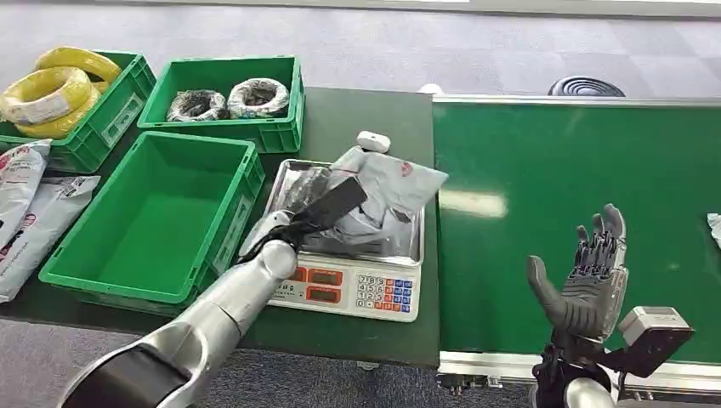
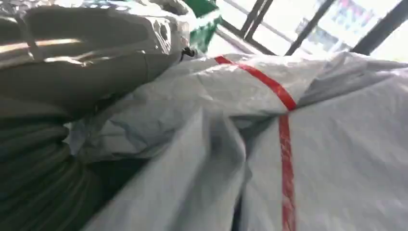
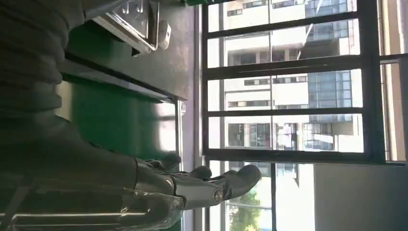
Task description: Moved the parcel from conveyor to table for the left to box.
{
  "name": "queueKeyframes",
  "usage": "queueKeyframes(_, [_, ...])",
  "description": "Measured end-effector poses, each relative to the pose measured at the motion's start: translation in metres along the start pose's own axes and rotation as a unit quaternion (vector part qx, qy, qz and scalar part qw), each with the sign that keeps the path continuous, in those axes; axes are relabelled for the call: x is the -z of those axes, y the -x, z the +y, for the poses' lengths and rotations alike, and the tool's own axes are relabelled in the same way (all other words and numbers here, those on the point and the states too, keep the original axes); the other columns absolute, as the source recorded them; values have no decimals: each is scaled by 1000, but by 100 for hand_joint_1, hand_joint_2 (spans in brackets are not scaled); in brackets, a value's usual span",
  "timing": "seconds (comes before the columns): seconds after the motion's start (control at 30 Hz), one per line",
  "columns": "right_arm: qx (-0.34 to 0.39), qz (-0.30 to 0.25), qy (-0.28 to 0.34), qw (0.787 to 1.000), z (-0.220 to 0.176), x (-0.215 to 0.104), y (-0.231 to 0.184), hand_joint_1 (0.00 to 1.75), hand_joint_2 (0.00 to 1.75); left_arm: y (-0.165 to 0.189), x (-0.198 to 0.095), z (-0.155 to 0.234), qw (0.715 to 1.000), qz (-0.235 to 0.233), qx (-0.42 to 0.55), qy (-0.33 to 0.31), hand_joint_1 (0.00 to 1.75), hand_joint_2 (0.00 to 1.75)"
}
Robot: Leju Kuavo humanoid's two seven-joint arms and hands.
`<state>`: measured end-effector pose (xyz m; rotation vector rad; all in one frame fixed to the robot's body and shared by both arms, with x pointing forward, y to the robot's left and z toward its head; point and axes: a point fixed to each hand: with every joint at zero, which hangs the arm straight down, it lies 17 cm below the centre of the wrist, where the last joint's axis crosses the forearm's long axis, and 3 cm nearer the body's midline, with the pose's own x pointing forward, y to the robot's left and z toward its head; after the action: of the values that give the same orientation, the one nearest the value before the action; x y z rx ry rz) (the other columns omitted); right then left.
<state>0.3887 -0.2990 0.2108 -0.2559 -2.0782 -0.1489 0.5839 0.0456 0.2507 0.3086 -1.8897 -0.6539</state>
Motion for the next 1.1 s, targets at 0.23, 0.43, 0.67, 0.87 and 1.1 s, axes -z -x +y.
queueKeyframes(0.23, [-7,17,11,1000,-8,-19,4,0,175,-6,-4,189,973,-47,7,-227,175,175])
queueKeyframes(0.43, [-11,24,13,1000,-12,-32,3,0,175,28,-51,288,945,-40,20,-325,175,175])
queueKeyframes(0.67, [-13,24,14,1000,-14,-33,2,0,175,70,-78,322,939,4,45,-342,108,175])
queueKeyframes(0.87, [-15,35,14,999,-14,-33,5,0,175,192,-143,316,946,154,99,-267,0,175])
queueKeyframes(1.1, [-13,40,11,999,-11,-32,6,0,175,222,-167,330,938,185,99,-277,0,175])
